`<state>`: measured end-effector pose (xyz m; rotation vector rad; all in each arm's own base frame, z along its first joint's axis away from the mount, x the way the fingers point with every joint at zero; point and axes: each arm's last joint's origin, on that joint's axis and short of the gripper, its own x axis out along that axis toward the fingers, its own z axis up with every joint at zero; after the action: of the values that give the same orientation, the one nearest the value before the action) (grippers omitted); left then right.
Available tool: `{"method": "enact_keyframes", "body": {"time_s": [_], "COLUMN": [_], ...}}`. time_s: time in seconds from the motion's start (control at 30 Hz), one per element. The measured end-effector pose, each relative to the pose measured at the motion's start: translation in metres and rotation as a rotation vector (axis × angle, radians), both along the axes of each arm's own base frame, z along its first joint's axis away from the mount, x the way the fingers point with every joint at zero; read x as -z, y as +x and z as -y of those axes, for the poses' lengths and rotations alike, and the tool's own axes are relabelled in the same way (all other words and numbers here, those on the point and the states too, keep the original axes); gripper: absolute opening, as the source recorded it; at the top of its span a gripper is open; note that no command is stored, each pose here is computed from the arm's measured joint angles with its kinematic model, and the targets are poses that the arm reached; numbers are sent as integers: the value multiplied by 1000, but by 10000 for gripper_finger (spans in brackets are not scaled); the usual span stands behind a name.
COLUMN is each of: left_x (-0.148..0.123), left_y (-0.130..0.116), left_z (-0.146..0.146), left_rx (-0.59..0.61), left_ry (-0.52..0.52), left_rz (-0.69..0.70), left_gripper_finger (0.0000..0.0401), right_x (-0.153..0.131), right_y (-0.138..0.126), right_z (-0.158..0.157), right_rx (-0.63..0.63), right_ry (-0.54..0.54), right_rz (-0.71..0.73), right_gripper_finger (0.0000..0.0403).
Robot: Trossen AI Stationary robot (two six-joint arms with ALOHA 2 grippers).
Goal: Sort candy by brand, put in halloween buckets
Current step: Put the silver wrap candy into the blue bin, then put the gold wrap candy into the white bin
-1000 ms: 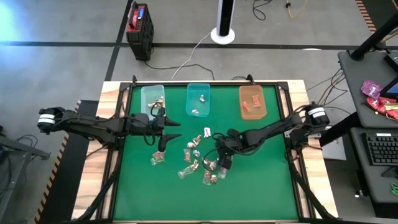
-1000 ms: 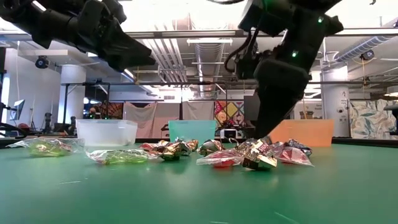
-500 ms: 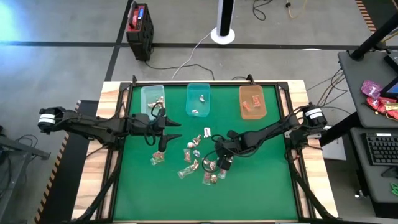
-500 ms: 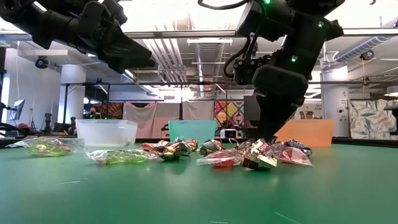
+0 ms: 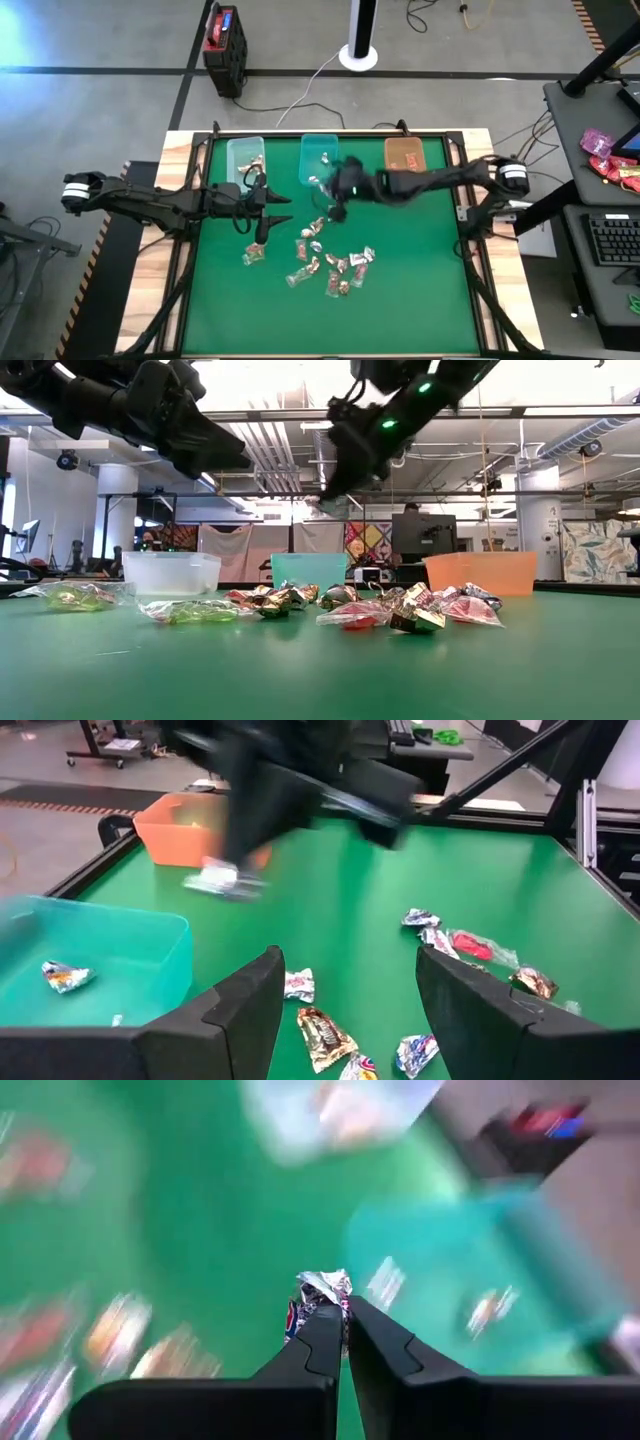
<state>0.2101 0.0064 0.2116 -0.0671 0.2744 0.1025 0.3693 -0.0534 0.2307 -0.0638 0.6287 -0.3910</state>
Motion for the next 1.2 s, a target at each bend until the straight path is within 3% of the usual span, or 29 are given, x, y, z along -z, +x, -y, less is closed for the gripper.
{"method": "enact_keyframes", "body": {"time_s": [0.1, 0.17, 0.27, 0.43, 0.6, 0.67, 0.77, 0.9, 1.03, 1.2], "left_x": [1, 2, 7, 9, 9, 10, 10, -13, -45, -74], "left_y": [0, 0, -2, -3, -3, -3, -4, -3, -2, -1], "left_z": [0, 0, 0, 0, 0, 0, 0, 0, -1, -3], "left_rx": [-8, -8, -12, -13, -17, -17, -19, -14, -30, -50], "left_ry": [-29, -52, -70, -70, -66, -66, -66, -39, 74, 179], "left_rz": [-5, -18, -65, -89, -86, -97, -105, -49, -68, -98], "left_gripper_finger": [210, 210, 210, 210, 210, 210, 210, 210, 210, 210], "right_x": [2, 4, 10, 27, 28, 20, 4, 14, 32, 43], "right_y": [6, 6, 5, 4, 3, 2, 1, 2, 10, 14], "right_z": [34, 53, 74, 89, 91, 85, 63, 26, -7, -30], "right_rx": [91, 153, 146, 147, 132, 53, -196, -426, -531, -528], "right_ry": [-4, 50, 132, 223, 241, 225, 189, 168, 100, -20], "right_rz": [99, 164, 198, 173, 166, 163, 148, -11, -106, -189], "right_gripper_finger": [12, 16, 30, 68, 103, 112, 118, 116, 121, 142]}}
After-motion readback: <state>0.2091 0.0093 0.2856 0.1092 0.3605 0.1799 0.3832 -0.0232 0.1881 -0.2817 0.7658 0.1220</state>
